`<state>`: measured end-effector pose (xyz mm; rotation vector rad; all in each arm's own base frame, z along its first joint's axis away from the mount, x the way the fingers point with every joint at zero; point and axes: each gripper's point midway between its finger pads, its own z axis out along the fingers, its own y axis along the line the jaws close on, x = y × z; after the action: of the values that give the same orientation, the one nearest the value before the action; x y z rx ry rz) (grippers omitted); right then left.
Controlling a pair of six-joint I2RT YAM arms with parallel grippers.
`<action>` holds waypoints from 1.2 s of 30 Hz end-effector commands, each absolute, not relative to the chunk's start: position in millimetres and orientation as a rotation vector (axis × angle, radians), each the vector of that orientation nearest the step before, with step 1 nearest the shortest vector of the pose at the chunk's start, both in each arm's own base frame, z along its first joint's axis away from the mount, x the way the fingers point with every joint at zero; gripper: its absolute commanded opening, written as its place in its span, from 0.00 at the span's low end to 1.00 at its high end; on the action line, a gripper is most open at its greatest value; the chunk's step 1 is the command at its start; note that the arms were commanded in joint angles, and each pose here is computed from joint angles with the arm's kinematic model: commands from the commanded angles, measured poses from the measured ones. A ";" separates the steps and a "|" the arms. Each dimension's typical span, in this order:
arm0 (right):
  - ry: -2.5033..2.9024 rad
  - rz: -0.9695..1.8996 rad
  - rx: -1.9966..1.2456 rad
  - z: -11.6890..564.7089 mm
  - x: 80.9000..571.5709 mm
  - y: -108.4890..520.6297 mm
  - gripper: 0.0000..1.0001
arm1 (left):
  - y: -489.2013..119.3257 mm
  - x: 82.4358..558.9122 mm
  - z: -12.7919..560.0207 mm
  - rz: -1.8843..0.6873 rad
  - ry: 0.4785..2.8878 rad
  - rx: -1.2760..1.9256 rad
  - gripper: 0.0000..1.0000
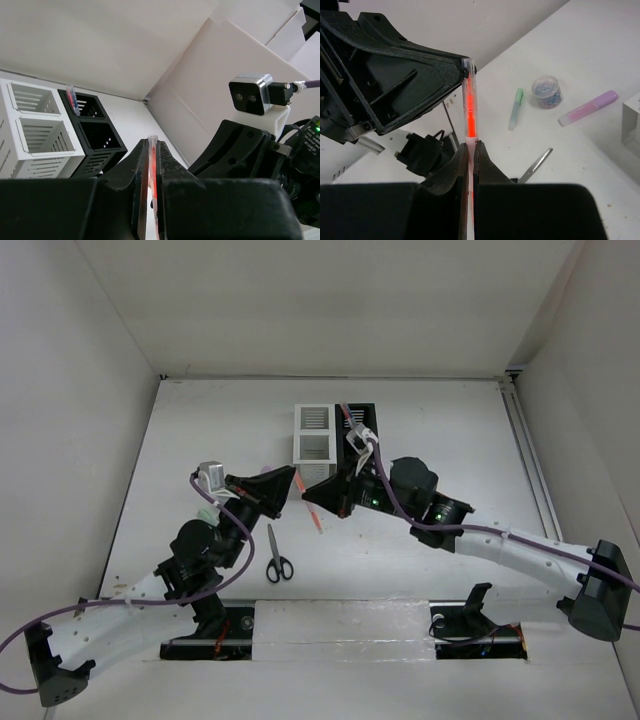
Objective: Sort the stationery into containers
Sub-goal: Close the pen cap on the pen.
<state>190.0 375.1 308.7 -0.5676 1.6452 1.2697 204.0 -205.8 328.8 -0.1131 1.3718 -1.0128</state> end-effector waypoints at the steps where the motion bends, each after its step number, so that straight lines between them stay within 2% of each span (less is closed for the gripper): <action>1: 1.300 1.297 -0.435 418.0 208.7 351.6 0.00 | -232.4 191.0 278.4 -1.010 1.530 0.070 0.00; 24: 1.164 1.305 -0.509 449.6 214.0 356.3 0.00 | -243.2 184.8 271.4 -1.043 1.524 0.144 0.00; 34: 1.187 1.273 -0.642 392.3 205.6 375.1 0.00 | -222.7 187.4 325.2 -1.048 1.471 0.024 0.00; 36: 1.185 1.265 -0.647 388.5 204.1 376.4 0.00 | -220.0 185.3 332.9 -1.065 1.458 0.011 0.11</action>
<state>197.1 382.6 319.9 -0.7254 1.4873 1.2884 201.4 -204.4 348.4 -0.0861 1.3566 -1.0125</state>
